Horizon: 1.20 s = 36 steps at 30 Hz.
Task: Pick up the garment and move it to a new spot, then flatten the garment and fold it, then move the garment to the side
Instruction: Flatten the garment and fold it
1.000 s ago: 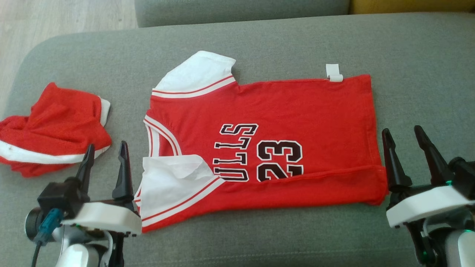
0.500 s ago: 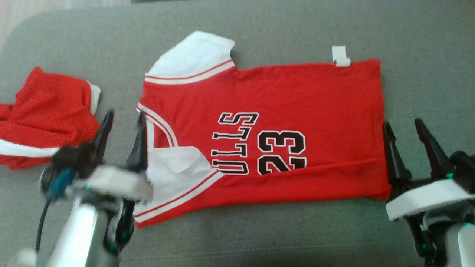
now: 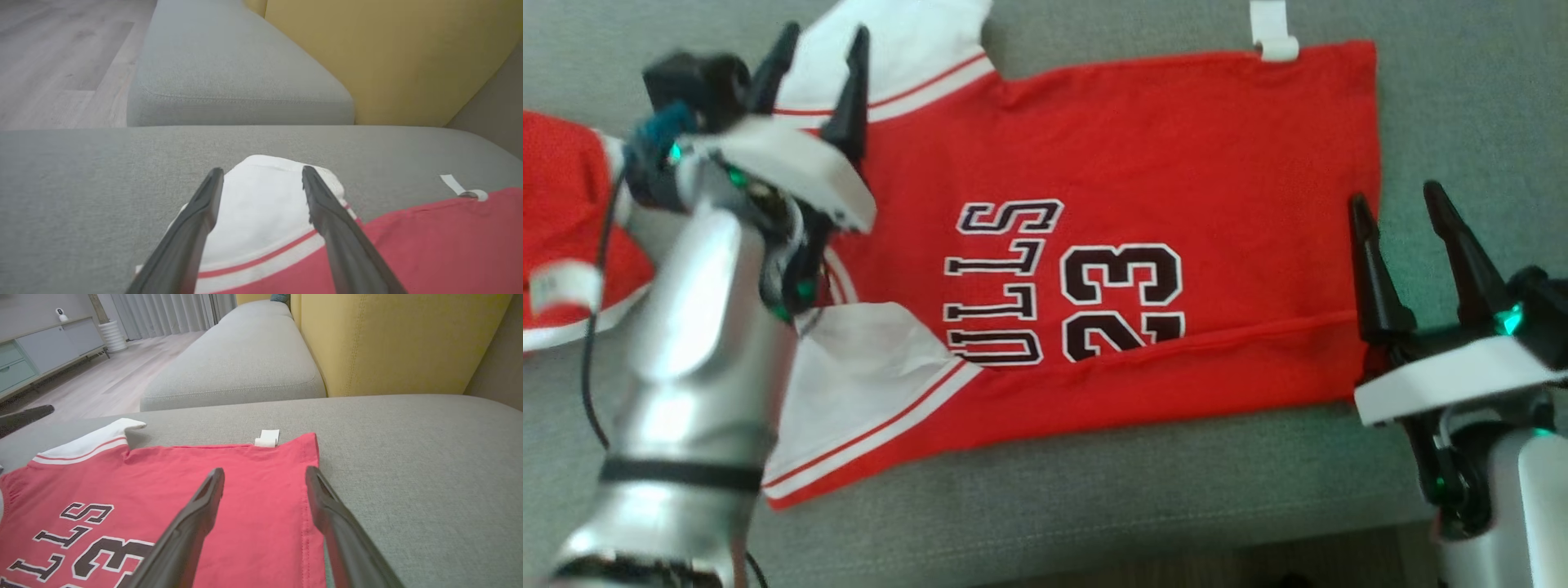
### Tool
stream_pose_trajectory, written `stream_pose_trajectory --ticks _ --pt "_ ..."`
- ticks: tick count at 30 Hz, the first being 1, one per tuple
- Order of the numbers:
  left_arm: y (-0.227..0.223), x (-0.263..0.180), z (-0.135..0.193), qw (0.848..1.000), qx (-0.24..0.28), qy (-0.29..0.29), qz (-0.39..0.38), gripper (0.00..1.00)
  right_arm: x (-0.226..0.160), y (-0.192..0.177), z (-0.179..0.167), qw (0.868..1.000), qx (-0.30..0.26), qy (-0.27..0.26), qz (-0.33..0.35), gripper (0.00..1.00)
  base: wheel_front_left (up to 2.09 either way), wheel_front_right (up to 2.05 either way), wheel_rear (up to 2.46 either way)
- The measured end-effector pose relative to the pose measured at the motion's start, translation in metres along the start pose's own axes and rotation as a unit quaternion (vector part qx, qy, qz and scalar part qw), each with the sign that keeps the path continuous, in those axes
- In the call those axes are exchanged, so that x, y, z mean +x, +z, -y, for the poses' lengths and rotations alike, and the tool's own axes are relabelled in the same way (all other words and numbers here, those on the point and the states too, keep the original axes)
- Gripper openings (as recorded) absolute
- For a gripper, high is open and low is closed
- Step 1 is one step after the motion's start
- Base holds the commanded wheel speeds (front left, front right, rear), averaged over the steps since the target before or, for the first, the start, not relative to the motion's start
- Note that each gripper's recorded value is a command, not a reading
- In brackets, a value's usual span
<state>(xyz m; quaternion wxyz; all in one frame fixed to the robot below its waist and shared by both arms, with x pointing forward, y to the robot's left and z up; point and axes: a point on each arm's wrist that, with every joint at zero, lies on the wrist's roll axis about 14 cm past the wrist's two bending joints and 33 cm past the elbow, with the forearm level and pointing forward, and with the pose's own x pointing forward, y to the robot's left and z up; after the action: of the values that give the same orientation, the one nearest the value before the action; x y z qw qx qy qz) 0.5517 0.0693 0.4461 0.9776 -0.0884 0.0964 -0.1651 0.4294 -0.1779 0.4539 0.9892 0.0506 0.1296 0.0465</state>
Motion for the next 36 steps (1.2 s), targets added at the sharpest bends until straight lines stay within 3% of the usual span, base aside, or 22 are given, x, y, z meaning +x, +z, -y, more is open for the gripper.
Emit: stream_pose_trajectory --ticks 8,17,18,19,20,21,23,29,36 --pt "-0.039 0.053 -0.008 0.998 0.003 -0.003 -0.07 1.0 0.005 -0.023 0.015 0.999 0.0 -0.02 -0.028 1.0 0.0 0.0 0.0" --pt "-0.075 0.066 -0.017 0.981 0.053 0.007 -0.188 1.0 0.007 -0.03 0.021 0.999 0.004 -0.03 -0.035 1.0 0.0 0.0 0.0" --pt "-0.075 0.068 -0.018 0.979 0.058 0.009 -0.194 0.92 0.007 -0.03 0.022 0.999 0.004 -0.03 -0.035 1.0 0.0 0.0 0.0" --pt "-0.076 0.068 -0.019 0.977 0.063 0.011 -0.202 0.59 0.007 -0.031 0.022 0.999 0.005 -0.031 -0.036 1.0 0.0 0.0 0.0" --pt "-0.076 0.068 -0.019 0.977 0.063 0.011 -0.202 0.41 0.007 -0.031 0.022 0.999 0.005 -0.031 -0.036 1.0 0.0 0.0 0.0" --pt "-0.076 0.068 -0.02 0.977 0.064 0.015 -0.204 0.41 0.006 -0.031 0.022 0.999 0.007 -0.031 -0.037 1.0 0.0 0.0 0.0" --pt "-0.078 0.067 -0.024 0.974 0.072 0.02 -0.215 0.0 0.005 -0.032 0.022 0.999 0.008 -0.031 -0.037 1.0 0.0 0.0 0.0" --pt "-0.078 0.067 -0.023 0.97 0.089 0.023 -0.225 0.0 0.003 -0.029 0.022 0.999 0.011 -0.032 -0.035 1.0 0.0 0.0 0.0" --pt "-0.066 0.06 -0.025 0.983 0.07 0.034 -0.164 0.0 0.004 -0.022 0.028 0.999 0.01 -0.038 -0.024 1.0 0.0 0.0 0.0"
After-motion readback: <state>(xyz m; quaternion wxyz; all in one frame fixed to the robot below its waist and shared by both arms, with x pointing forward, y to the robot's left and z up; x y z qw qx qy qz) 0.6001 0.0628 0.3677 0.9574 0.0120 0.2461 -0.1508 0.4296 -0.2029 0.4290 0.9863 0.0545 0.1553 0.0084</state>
